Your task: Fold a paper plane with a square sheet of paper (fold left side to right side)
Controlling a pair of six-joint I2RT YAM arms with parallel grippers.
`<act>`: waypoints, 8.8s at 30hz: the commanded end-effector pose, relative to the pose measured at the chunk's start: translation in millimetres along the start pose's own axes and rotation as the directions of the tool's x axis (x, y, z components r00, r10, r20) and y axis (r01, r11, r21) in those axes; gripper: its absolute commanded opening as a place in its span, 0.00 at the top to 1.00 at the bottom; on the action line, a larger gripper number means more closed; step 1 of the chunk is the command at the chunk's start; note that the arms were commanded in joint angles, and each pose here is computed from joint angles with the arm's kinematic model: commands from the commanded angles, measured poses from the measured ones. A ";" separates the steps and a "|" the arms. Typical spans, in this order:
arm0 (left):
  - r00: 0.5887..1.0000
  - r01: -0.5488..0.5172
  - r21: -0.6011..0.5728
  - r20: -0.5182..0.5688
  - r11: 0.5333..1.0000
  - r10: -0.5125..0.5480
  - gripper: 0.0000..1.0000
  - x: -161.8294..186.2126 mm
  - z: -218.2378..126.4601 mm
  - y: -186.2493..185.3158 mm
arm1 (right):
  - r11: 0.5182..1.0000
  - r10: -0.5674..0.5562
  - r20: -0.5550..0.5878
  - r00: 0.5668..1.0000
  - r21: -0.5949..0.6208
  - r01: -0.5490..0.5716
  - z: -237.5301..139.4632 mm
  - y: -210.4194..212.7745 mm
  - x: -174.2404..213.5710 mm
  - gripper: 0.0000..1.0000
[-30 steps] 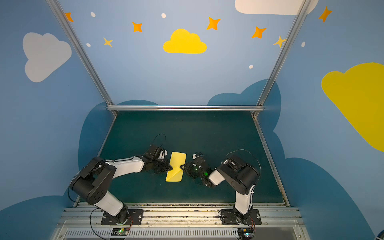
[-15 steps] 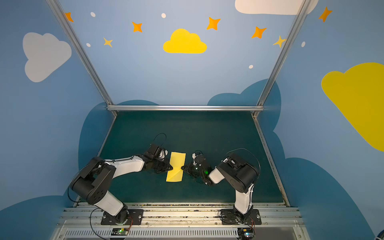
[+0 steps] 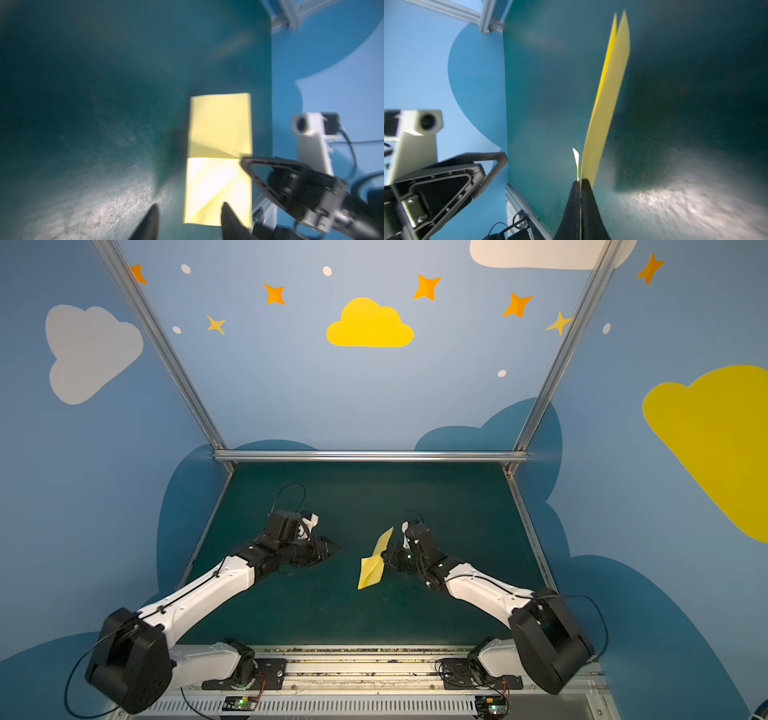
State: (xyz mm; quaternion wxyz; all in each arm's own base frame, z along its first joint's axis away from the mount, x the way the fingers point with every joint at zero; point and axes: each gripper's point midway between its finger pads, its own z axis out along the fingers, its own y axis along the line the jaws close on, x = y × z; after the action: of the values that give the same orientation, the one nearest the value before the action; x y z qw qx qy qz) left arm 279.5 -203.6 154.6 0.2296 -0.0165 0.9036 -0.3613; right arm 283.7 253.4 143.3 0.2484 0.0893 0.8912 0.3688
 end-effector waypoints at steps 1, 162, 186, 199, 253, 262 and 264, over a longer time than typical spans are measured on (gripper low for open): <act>0.999 0.052 -0.124 0.023 0.991 -0.049 0.33 10.6 -15.7 27.4 | 0.942 -0.129 -0.061 0.990 0.305 0.141 -39.0 -53.3 -0.8 1.00; 0.937 0.096 -0.067 -0.331 0.993 -0.113 0.18 61.8 110.7 12.4 | 0.924 -0.143 -0.515 0.845 0.237 0.300 69.5 -112.8 96.1 1.00; 0.945 0.041 0.069 -0.327 0.997 -0.017 0.16 67.1 140.5 6.8 | 0.921 -0.141 -0.532 0.835 0.238 0.308 70.8 -120.8 99.5 1.00; 0.956 0.043 0.203 -0.292 0.978 0.018 0.11 44.3 134.7 -8.8 | 0.918 -0.141 -0.536 0.833 0.245 0.313 69.3 -125.0 99.9 1.00; 0.915 0.243 0.070 -0.346 0.967 -0.205 0.97 54.9 115.7 15.1 | 0.783 -0.477 -0.484 0.734 0.146 0.604 31.8 -22.2 110.7 0.45; 0.900 0.265 0.043 -0.370 0.963 -0.231 0.97 56.4 111.1 12.5 | 0.649 -0.604 -0.450 0.657 0.200 0.734 25.8 -2.6 140.6 0.30; 0.899 0.264 0.043 -0.373 0.964 -0.230 0.96 56.8 111.3 12.5 | 0.629 -0.621 -0.449 0.643 0.205 0.750 26.8 2.4 143.9 0.30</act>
State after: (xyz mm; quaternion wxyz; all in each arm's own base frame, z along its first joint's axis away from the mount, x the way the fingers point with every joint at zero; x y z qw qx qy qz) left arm 276.6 -276.0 43.4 0.0099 -0.0539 0.9039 -0.4243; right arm 163.0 320.6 65.0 0.1609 -0.2909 0.9366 0.1109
